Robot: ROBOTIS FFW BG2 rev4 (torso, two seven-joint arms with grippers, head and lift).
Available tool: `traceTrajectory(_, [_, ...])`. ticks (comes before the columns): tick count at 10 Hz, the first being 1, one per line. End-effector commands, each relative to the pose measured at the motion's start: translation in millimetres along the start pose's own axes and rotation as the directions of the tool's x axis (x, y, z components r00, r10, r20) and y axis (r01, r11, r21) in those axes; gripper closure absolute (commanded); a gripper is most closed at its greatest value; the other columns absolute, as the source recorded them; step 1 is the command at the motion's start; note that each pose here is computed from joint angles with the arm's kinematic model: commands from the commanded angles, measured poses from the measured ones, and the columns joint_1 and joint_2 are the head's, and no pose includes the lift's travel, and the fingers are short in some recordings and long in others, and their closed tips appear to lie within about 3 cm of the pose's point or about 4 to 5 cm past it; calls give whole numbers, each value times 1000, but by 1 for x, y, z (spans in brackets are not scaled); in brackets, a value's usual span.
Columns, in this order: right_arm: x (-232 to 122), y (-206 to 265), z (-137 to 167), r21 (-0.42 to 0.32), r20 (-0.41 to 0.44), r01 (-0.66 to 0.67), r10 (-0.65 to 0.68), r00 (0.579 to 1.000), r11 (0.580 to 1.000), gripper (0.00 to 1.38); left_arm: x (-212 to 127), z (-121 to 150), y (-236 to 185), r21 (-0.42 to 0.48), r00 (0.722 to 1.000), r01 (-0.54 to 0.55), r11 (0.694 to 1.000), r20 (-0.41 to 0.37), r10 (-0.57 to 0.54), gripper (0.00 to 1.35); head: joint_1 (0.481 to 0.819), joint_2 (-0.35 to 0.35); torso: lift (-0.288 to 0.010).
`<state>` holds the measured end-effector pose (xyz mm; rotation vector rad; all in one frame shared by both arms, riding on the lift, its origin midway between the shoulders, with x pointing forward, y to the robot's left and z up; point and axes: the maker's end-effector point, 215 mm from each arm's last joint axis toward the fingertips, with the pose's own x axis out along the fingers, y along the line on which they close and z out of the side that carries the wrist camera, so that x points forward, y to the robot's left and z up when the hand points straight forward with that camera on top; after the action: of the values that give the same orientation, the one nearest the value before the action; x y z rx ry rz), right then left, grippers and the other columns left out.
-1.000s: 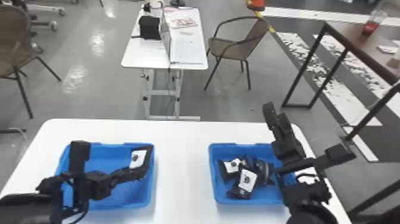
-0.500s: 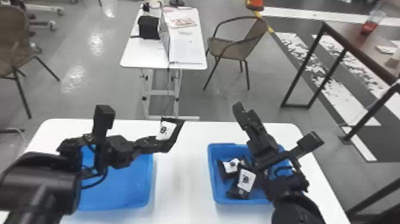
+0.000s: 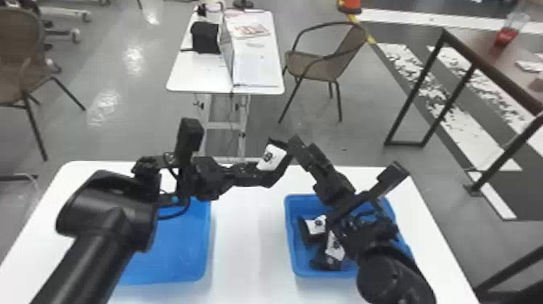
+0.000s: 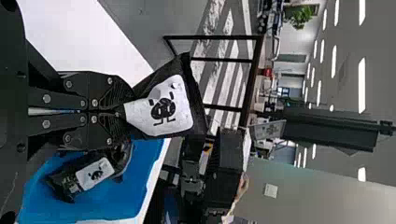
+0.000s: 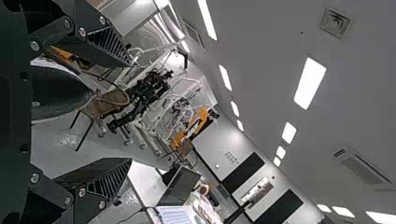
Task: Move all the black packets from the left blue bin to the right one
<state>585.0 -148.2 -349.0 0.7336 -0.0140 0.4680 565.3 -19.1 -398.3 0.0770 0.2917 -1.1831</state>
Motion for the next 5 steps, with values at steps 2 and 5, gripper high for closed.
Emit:
traceTrajectory(2, [13, 9, -1, -4, -16, -29, 29, 999, 1000, 320, 28, 6, -22, 10, 998, 70, 997, 3, -70, 1130, 695, -166, 0])
traceTrajectory(5, [17, 14, -29, 0, -98, -43, 43, 994, 999, 917, 33, 15, -24, 24, 997, 76, 997, 14, -76, 1130, 695, -174, 0])
